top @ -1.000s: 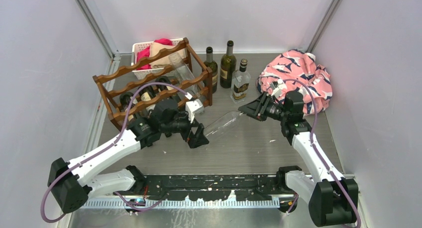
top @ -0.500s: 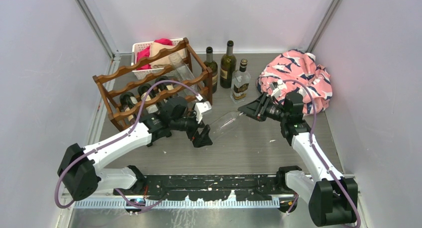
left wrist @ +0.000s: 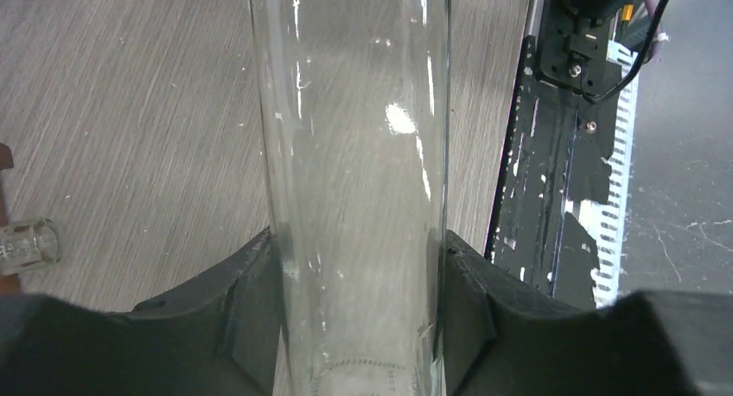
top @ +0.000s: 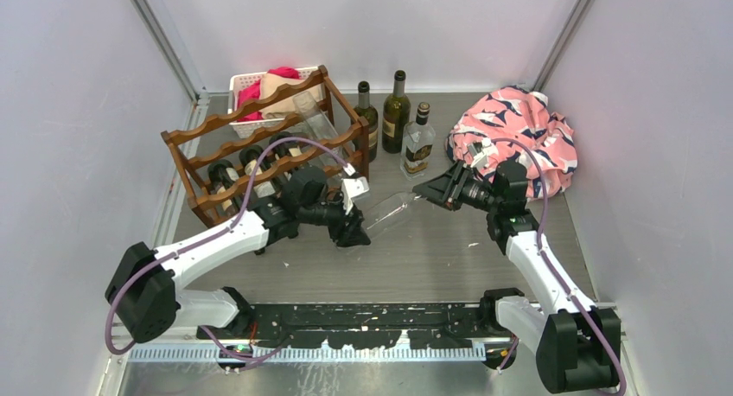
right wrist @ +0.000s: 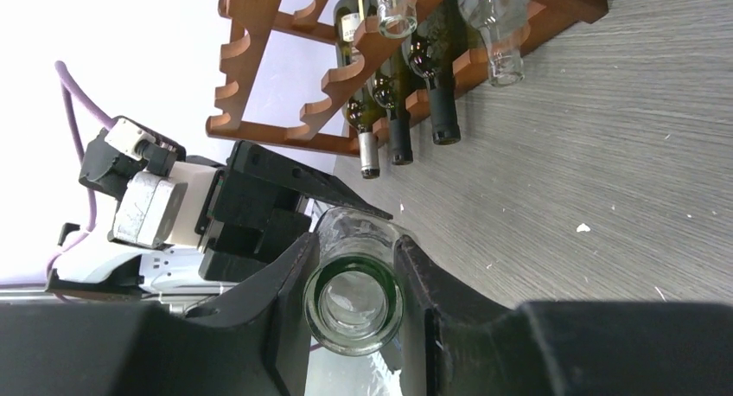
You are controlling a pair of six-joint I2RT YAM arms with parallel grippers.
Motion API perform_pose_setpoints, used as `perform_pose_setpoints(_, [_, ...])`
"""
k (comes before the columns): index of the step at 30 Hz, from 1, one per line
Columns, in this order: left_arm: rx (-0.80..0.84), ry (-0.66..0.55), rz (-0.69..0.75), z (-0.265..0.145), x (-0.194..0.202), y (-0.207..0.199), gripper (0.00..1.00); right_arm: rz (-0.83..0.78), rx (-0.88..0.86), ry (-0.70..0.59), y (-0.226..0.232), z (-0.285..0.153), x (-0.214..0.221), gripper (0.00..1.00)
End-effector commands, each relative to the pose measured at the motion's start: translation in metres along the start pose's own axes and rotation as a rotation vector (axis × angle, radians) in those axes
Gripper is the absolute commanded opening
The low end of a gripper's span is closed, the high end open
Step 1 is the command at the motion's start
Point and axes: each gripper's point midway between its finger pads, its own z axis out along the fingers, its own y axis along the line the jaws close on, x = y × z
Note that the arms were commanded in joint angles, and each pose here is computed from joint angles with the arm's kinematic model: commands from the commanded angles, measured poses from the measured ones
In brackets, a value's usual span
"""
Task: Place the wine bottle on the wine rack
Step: Pick up the wine bottle from the center of the board.
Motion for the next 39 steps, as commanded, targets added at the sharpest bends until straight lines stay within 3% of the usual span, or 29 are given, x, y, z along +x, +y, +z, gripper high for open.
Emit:
perform_pose_setpoints(1, [0.084,0.025,0.095,-0.008,-0.018,-0.014,0.0,-0.032,-0.084,0.004,0.027,-0.003,-0.005,0.14])
perform_pose_setpoints(6, [0.07,0.083,0.16,-0.033,-0.018,-0.023,0.0,-0.083,-0.02,0.011,0.02,-0.008,-0.001,0.76])
perform_pose_setpoints(7, [0.075,0.093,0.184,-0.039,-0.017,-0.025,0.0,-0.099,-0.003,0.01,0.018,-0.01,0.0,0.85])
perform_pose_setpoints(9, [0.087,0.129,0.231,-0.049,-0.011,-0.029,0.0,-0.12,0.027,0.018,0.015,-0.013,0.003,0.92])
perform_pose_setpoints(14, [0.133,0.223,0.295,-0.066,0.009,-0.037,0.0,-0.159,0.041,0.068,0.014,-0.012,0.016,0.94])
perform_pose_setpoints(21, [0.188,0.325,0.353,-0.085,0.034,-0.046,0.0,-0.301,0.028,0.245,0.025,-0.001,0.071,0.94])
perform_pose_setpoints(26, [0.206,0.317,0.424,-0.094,0.041,-0.051,0.0,-0.389,-0.022,0.348,0.037,-0.001,0.112,0.94])
perform_pose_setpoints(32, [0.207,0.309,0.483,-0.103,0.044,-0.055,0.0,-0.377,-0.008,0.493,0.031,-0.002,0.148,0.93])
perform_pose_setpoints(39, [0.21,0.331,0.494,-0.106,0.049,-0.055,0.0,-0.359,-0.066,0.599,0.043,-0.006,0.169,0.81])
